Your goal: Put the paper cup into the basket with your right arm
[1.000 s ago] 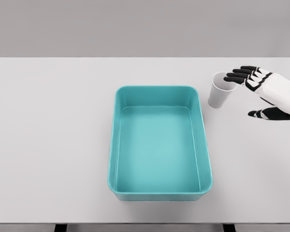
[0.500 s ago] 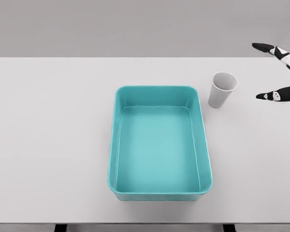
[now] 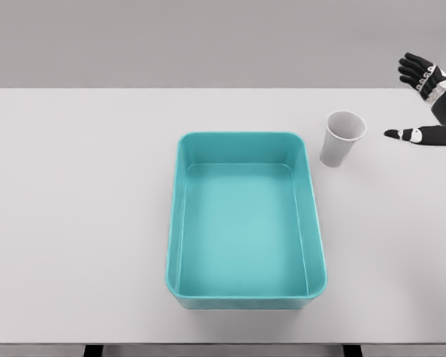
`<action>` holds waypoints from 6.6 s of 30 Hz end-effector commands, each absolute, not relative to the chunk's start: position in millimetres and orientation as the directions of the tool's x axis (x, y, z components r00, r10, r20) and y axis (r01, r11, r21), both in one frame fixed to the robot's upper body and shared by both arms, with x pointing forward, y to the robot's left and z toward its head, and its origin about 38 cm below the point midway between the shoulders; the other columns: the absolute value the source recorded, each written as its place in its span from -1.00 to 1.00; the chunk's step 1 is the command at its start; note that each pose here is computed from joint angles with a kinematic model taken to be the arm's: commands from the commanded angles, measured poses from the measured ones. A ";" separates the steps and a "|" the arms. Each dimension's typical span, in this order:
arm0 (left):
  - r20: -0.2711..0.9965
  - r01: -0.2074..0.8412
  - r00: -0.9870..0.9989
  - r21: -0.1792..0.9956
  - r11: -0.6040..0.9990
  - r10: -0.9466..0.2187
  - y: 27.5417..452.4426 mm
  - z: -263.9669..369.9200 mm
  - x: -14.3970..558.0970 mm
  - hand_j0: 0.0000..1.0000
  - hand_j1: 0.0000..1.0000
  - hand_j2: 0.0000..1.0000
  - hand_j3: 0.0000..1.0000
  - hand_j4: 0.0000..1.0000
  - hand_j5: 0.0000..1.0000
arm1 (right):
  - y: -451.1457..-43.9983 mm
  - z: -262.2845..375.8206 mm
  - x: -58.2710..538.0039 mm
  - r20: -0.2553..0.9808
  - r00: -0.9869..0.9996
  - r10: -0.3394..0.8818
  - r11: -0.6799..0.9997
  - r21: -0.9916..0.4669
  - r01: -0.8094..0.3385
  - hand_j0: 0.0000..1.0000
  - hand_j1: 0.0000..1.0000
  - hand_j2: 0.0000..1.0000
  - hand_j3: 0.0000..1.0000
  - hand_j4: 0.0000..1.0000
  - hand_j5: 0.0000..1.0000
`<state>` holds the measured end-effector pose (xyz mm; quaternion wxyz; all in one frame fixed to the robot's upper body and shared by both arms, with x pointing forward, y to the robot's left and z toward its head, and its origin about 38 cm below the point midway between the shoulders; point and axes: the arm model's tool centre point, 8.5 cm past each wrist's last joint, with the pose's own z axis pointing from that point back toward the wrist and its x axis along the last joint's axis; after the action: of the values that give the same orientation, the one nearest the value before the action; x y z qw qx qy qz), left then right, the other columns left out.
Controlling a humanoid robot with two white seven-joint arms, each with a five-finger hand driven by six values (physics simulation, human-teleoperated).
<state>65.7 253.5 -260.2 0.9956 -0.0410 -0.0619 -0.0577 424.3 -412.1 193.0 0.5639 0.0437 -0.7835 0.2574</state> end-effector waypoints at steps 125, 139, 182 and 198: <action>0.128 0.119 0.986 -0.075 0.990 -0.109 253.5 -260.1 65.8 1.00 1.00 1.00 1.00 1.00 1.00 | -361.6 145.9 419.0 0.969 -0.238 0.069 0.863 -0.178 -0.473 0.13 0.13 0.13 0.13 0.13 0.13; 0.128 0.119 0.986 -0.075 0.990 -0.109 253.5 -260.1 65.8 1.00 1.00 1.00 1.00 1.00 1.00 | -335.9 184.2 402.4 0.928 -0.363 0.081 0.809 -0.274 -0.520 0.13 0.13 0.13 0.13 0.13 0.13; 0.128 0.119 0.986 -0.075 0.990 -0.109 253.5 -260.1 65.8 1.00 1.00 1.00 1.00 1.00 1.00 | -249.2 211.5 368.2 0.782 -0.577 0.233 0.552 -0.595 -0.584 0.13 0.13 0.13 0.13 0.13 0.13; 0.128 0.119 0.986 -0.075 0.990 -0.109 253.5 -260.1 65.8 1.00 1.00 1.00 1.00 1.00 1.00 | -216.8 205.7 370.1 0.733 -0.618 0.282 0.402 -0.676 -0.618 0.13 0.13 0.13 0.13 0.13 0.13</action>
<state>65.7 253.5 -260.2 0.9956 -0.0410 -0.0619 -0.0576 371.9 -221.1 210.1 0.4200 0.1109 -0.7295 0.5283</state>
